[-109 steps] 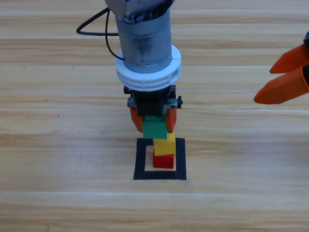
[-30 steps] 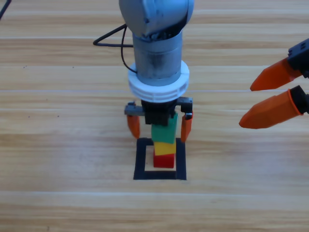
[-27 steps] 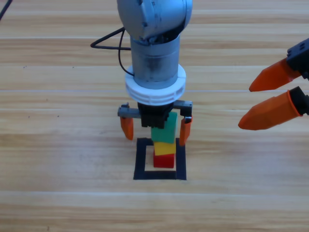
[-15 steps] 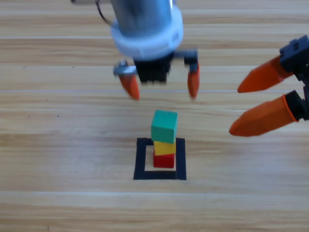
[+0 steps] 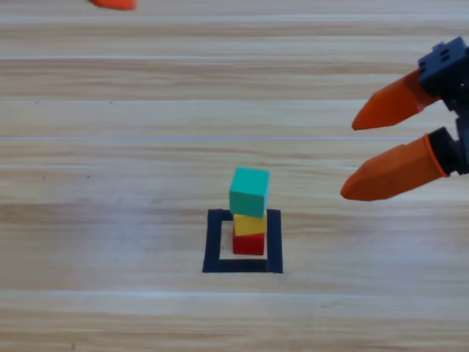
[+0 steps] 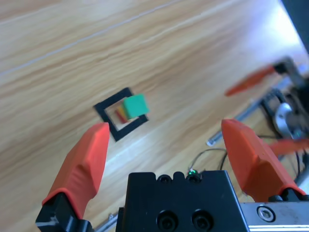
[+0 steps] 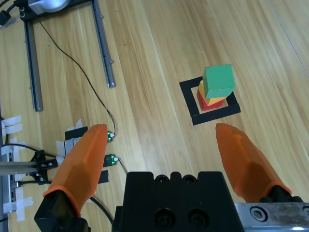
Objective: Stack the blocks in the rectangular block: red at the bottom, yellow in the middle, green on top
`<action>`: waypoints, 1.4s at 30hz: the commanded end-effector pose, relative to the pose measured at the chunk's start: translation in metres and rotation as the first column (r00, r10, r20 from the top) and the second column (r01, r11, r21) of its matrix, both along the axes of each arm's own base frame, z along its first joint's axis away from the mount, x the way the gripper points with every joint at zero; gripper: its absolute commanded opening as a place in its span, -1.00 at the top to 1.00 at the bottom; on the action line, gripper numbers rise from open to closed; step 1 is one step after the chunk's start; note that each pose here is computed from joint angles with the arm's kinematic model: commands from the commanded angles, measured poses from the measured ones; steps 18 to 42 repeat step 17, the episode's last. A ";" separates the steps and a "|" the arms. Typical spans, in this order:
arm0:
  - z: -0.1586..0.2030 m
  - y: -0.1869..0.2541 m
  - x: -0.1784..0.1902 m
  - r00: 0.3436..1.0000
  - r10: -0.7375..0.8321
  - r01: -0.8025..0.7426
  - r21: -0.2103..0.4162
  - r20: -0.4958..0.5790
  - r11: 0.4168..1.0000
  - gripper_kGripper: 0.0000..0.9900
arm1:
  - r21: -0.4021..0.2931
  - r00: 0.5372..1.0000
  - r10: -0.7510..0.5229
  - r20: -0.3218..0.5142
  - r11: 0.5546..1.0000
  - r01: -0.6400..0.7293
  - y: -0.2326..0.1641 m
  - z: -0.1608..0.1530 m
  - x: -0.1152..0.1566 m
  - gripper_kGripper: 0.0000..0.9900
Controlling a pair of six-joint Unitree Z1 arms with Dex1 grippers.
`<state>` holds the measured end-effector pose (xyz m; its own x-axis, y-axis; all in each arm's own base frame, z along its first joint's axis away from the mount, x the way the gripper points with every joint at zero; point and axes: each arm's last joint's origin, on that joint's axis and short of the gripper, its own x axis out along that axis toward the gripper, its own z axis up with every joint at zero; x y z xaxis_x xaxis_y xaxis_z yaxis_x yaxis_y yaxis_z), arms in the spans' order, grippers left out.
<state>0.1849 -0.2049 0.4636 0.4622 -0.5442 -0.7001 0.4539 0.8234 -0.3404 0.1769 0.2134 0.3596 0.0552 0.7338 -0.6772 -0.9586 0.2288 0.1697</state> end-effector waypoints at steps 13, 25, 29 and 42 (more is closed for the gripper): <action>-0.118 0.015 -0.049 0.962 -0.268 0.264 0.080 0.057 0.961 -1.00 | -0.067 1.000 0.013 -0.020 0.998 -0.014 0.010 -0.017 0.003 -1.00; -0.118 0.016 -0.049 0.963 -0.262 0.257 0.084 0.059 0.963 -1.00 | -0.071 1.000 0.012 -0.021 0.997 -0.014 0.011 -0.018 0.004 -1.00; -0.118 0.016 -0.049 0.963 -0.262 0.257 0.084 0.059 0.963 -1.00 | -0.071 1.000 0.012 -0.021 0.997 -0.014 0.011 -0.018 0.004 -1.00; -0.118 0.016 -0.049 0.963 -0.262 0.257 0.084 0.059 0.963 -1.00 | -0.071 1.000 0.012 -0.021 0.997 -0.014 0.011 -0.018 0.004 -1.00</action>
